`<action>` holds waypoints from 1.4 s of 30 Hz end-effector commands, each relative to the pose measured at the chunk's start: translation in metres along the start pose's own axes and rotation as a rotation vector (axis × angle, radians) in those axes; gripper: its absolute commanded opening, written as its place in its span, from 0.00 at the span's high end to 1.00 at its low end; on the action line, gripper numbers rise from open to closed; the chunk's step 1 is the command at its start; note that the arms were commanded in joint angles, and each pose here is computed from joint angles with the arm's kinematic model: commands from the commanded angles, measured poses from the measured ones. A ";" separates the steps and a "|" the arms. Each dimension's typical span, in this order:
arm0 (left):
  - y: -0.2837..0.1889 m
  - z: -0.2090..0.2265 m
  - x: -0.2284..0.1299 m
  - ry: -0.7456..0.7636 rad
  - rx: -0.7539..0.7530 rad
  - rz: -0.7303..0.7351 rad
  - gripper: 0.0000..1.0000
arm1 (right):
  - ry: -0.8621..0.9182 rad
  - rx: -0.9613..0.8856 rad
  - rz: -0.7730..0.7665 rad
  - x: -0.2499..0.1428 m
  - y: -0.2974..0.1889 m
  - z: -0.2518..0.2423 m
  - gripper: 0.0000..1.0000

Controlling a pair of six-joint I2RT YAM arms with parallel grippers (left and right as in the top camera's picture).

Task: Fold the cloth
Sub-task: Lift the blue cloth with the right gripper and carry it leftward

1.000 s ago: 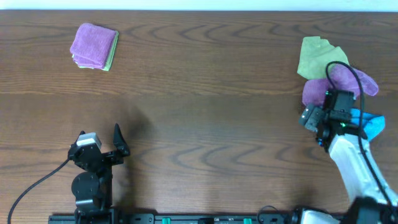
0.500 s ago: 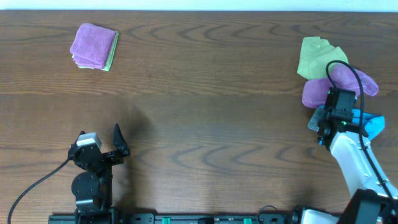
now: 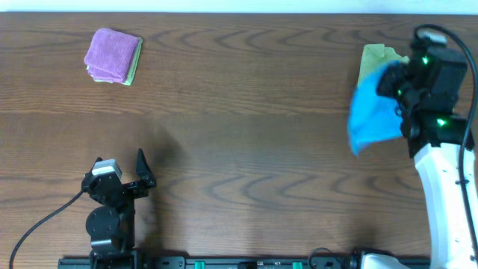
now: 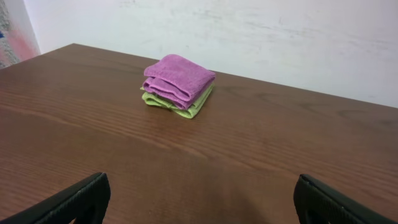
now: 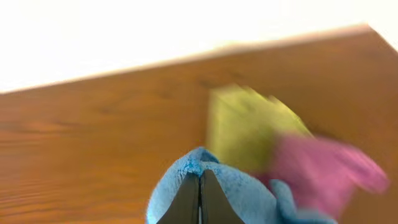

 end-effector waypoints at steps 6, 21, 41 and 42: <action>0.003 0.000 -0.017 0.009 0.012 0.052 0.05 | -0.166 0.433 0.021 0.000 -0.046 0.118 0.99; 0.003 0.000 -0.017 0.009 0.012 0.052 0.05 | -0.374 0.606 0.247 -0.068 -0.113 0.165 0.99; 0.003 0.000 -0.017 0.009 0.012 0.052 0.04 | -0.407 0.659 -0.015 -0.069 0.043 0.220 0.99; 0.003 0.000 -0.017 0.009 0.012 0.052 0.05 | -0.405 0.662 -0.035 -0.065 0.043 0.220 0.99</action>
Point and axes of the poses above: each gripper's point midway between its finger pads, its own y axis out along the fingers, its own z axis along the line the jaws close on, x = y × z, the point moved 8 cm from there along -y, back along the fingers, and after that the axes turned 14 degrees about y, right-handed, at the moved point
